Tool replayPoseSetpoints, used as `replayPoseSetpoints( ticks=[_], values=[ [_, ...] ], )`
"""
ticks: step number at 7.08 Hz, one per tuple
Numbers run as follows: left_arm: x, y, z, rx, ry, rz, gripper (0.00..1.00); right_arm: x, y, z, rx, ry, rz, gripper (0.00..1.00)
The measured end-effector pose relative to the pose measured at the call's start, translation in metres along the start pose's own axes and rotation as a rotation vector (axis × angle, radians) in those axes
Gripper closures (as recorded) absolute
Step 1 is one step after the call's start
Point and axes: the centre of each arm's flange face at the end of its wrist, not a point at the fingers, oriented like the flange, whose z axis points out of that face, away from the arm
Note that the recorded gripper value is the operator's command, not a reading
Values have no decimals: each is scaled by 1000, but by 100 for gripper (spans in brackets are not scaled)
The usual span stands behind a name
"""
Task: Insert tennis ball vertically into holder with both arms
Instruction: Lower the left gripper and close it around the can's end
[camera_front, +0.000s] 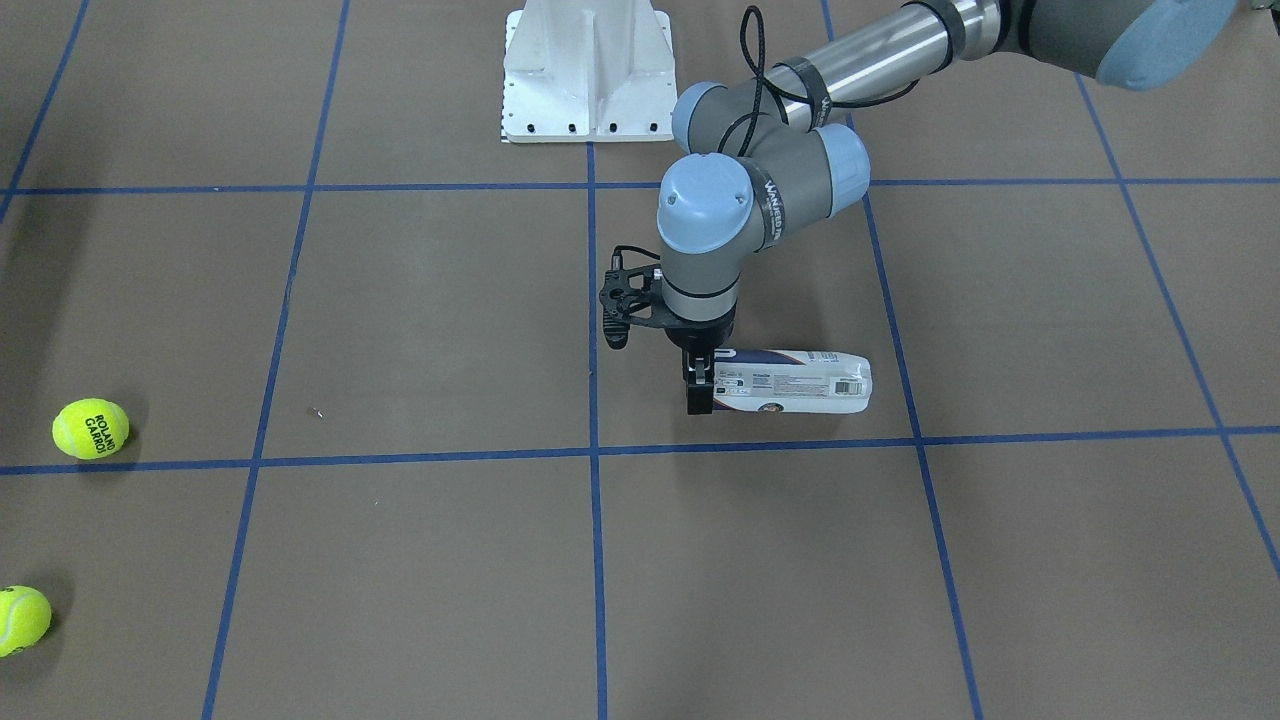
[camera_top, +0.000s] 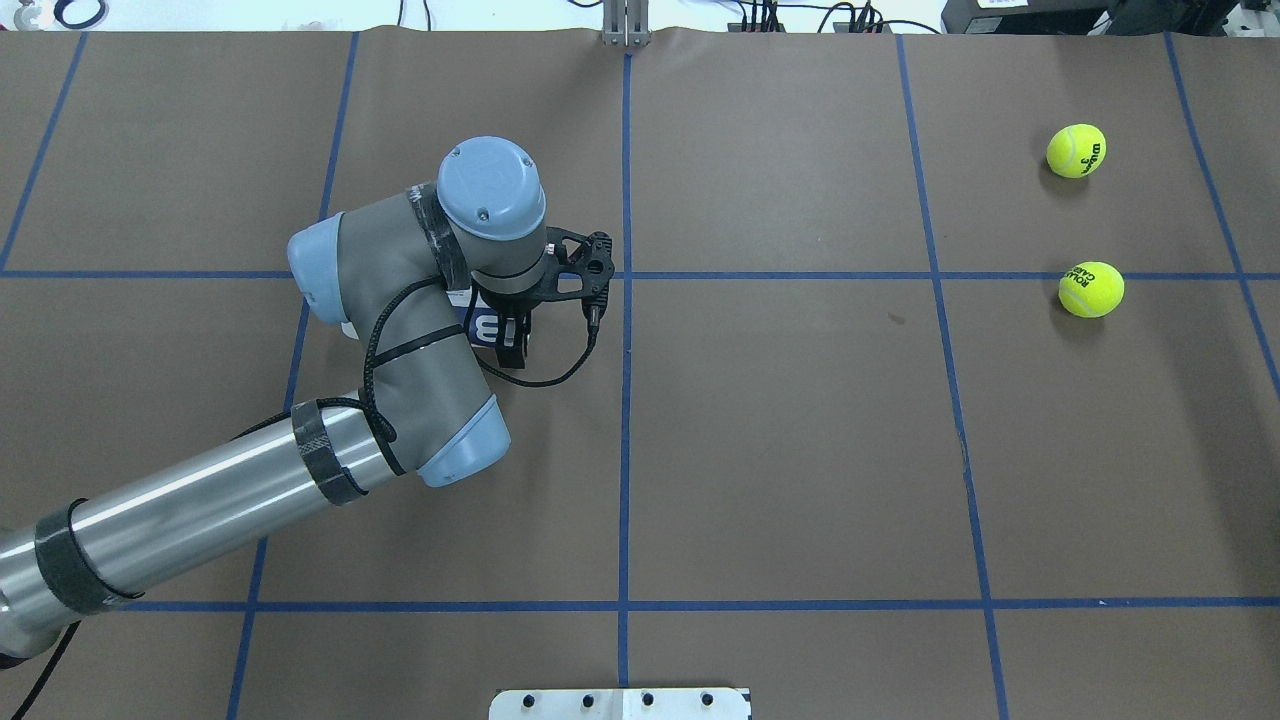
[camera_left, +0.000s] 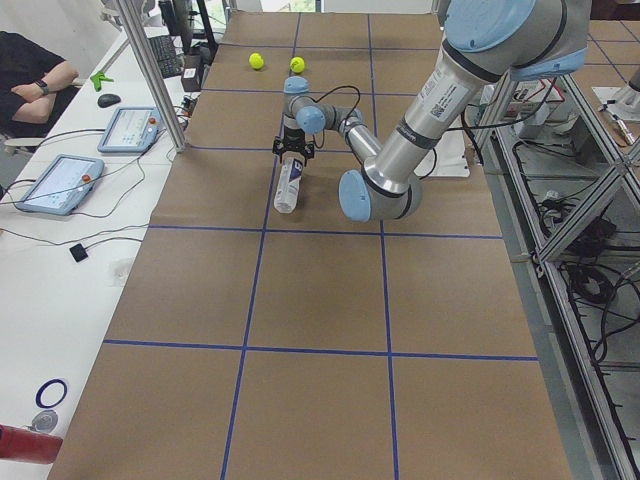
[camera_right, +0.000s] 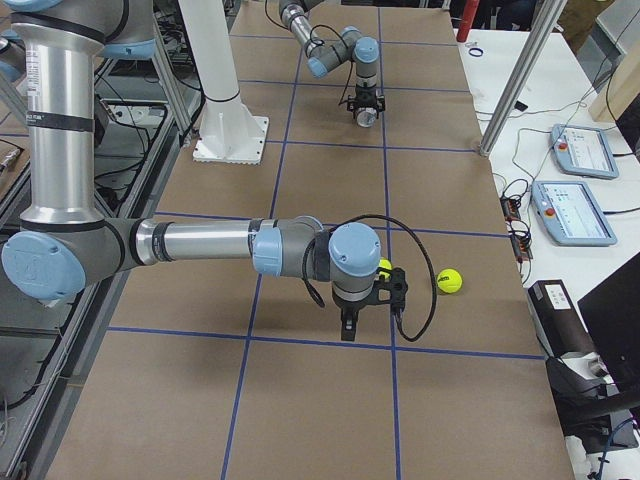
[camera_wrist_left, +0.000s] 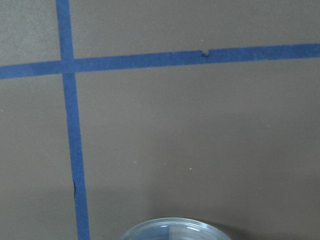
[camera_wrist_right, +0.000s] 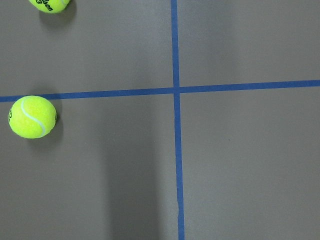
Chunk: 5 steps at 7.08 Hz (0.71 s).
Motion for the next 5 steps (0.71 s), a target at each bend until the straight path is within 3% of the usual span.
replayPoseSetpoints(
  ticks=[5],
  values=[
    [-3, 1, 10, 24, -12, 8, 7, 0, 0, 0, 0, 0, 0, 1]
  ],
)
